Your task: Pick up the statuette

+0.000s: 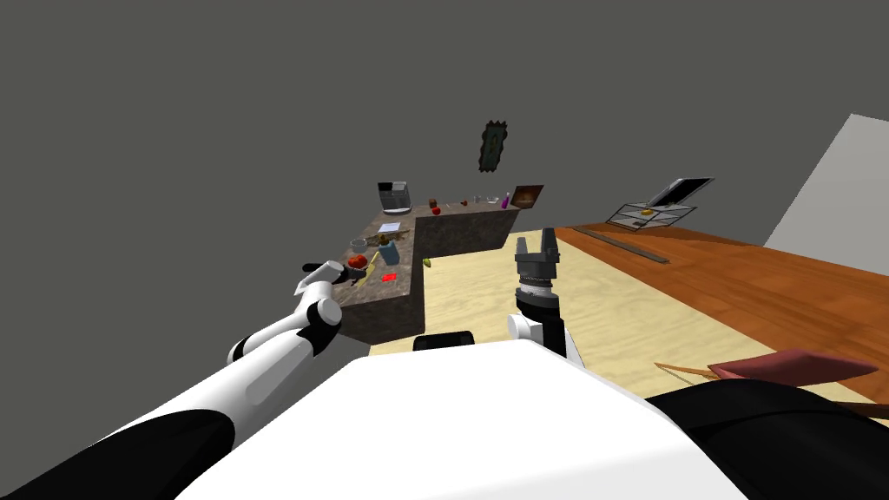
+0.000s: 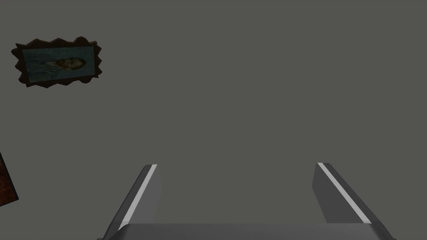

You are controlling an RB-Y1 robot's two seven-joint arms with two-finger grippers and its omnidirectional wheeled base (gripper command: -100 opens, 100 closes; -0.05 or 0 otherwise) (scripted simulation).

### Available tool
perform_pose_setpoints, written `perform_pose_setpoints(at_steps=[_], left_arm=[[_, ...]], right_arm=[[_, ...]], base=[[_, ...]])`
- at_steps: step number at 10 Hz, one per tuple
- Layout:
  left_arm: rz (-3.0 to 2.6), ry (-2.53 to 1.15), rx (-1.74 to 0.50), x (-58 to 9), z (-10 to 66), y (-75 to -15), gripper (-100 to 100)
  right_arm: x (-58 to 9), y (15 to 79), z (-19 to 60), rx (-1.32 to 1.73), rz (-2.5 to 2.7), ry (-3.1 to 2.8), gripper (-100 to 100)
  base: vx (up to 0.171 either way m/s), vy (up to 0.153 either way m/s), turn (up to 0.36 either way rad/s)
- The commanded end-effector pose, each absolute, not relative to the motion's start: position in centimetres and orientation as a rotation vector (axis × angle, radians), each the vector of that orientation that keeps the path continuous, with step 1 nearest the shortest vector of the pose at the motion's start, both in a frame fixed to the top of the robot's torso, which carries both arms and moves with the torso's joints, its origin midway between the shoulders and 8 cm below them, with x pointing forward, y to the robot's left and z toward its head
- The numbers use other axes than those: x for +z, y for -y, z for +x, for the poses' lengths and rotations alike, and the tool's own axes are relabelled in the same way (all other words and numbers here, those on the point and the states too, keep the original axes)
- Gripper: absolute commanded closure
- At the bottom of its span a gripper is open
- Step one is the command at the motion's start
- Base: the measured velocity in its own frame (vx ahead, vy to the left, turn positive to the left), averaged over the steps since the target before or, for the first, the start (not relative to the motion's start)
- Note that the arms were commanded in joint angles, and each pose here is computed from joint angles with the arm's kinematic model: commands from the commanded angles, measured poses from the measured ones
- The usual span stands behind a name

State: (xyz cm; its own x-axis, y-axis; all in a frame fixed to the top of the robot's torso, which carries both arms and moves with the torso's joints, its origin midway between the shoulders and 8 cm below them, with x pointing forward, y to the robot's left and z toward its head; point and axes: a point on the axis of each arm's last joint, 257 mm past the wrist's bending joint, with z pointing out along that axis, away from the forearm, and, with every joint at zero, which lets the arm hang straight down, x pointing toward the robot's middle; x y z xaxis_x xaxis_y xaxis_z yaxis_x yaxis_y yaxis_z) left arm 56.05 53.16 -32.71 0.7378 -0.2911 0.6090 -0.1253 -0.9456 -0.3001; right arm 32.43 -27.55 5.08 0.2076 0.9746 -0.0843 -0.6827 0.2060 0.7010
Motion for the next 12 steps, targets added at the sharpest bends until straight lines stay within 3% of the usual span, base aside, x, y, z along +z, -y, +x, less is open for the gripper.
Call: perform_pose_setpoints(at_steps=[1,5,8,12], left_arm=[[-2.704,-0.349,-1.006,-32.8,56.4,-51.9,100],[-2.715,-0.442,-1.018,-32.9,58.7,-46.6,100],[-2.716,-0.585,-1.044,-32.3,61.7,-38.5,100],[-2.712,-0.633,-1.055,-31.9,62.5,-35.8,100]], right_arm=[[5.1,27.5,32.4,1.253,0.597,-0.594,0],[5.1,27.6,32.4,1.253,0.597,-0.594,0],[5.1,27.5,32.4,1.254,0.597,-0.594,0],[5.1,27.5,32.4,1.254,0.597,-0.594,0]], base=[[0.012,0.027,0.119],[0.010,0.037,0.169],[0.020,0.047,0.303],[0.014,0.028,0.102]])
